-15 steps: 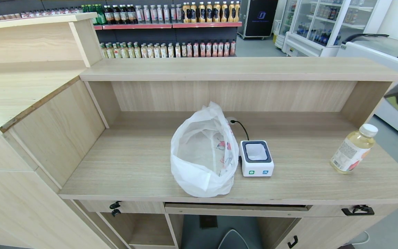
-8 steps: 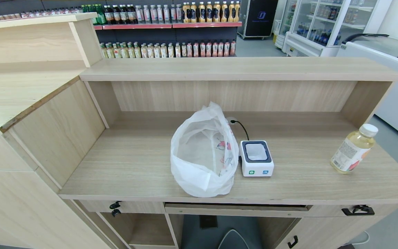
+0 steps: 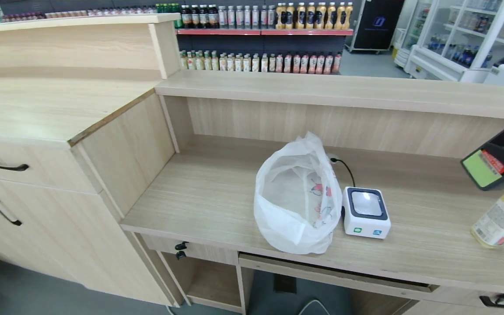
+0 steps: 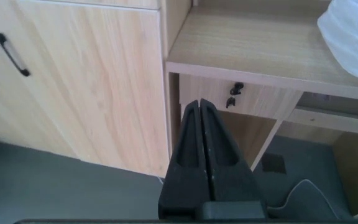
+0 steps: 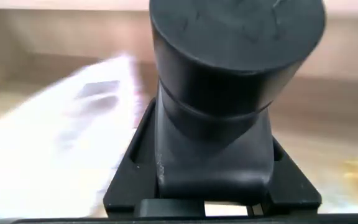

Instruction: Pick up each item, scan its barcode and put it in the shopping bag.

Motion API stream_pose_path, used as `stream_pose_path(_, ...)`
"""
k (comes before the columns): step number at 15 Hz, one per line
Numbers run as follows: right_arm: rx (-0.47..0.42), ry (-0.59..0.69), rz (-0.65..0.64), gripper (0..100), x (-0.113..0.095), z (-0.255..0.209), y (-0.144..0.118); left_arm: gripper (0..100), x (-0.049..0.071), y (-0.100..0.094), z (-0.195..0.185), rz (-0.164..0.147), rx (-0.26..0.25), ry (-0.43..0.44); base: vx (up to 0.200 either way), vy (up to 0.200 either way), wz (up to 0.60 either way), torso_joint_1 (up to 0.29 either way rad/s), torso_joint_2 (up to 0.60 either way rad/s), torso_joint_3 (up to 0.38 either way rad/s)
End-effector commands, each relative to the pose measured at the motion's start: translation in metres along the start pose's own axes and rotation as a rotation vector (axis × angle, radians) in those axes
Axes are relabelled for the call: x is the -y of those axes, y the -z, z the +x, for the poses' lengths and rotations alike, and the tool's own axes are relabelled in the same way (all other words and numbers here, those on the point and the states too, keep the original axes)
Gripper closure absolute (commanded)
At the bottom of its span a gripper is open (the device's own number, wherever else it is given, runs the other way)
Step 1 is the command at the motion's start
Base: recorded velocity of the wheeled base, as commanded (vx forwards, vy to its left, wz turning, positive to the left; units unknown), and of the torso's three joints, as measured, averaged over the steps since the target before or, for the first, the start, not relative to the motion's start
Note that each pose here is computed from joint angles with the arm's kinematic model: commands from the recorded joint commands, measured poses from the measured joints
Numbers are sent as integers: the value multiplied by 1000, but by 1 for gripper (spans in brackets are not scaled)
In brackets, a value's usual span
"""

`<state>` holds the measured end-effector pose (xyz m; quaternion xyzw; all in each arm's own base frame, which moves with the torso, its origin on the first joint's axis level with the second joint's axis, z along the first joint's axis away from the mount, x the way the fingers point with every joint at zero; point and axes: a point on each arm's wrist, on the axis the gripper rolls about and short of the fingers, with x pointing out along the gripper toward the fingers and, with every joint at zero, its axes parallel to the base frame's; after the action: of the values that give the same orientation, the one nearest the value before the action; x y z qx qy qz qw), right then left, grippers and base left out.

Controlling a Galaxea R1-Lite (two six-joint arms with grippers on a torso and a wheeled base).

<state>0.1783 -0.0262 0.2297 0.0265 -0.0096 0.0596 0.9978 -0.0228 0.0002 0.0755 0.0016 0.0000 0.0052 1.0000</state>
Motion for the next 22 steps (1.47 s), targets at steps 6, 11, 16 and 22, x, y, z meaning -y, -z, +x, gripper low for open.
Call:
stream_pose_path(6, -239, -52, 461, 100, 19, 82, 41, 100, 0, 0, 0, 0, 0, 0, 0, 0, 0, 0, 0, 0)
stream_pose_path(11, -254, -210, 479, 100, 22, 108, 62, 100, 0, 0, 0, 0, 0, 0, 0, 0, 0, 0, 0, 0)
stream_pose_path(16, -319, -212, 484, 100, 24, 127, 89, 100, 0, 0, 0, 0, 0, 0, 0, 0, 0, 0, 0, 0)
stream_pose_path(22, -354, -248, 485, 100, 12, 135, 98, 100, 0, 0, 0, 0, 0, 0, 0, 0, 0, 0, 0, 0)
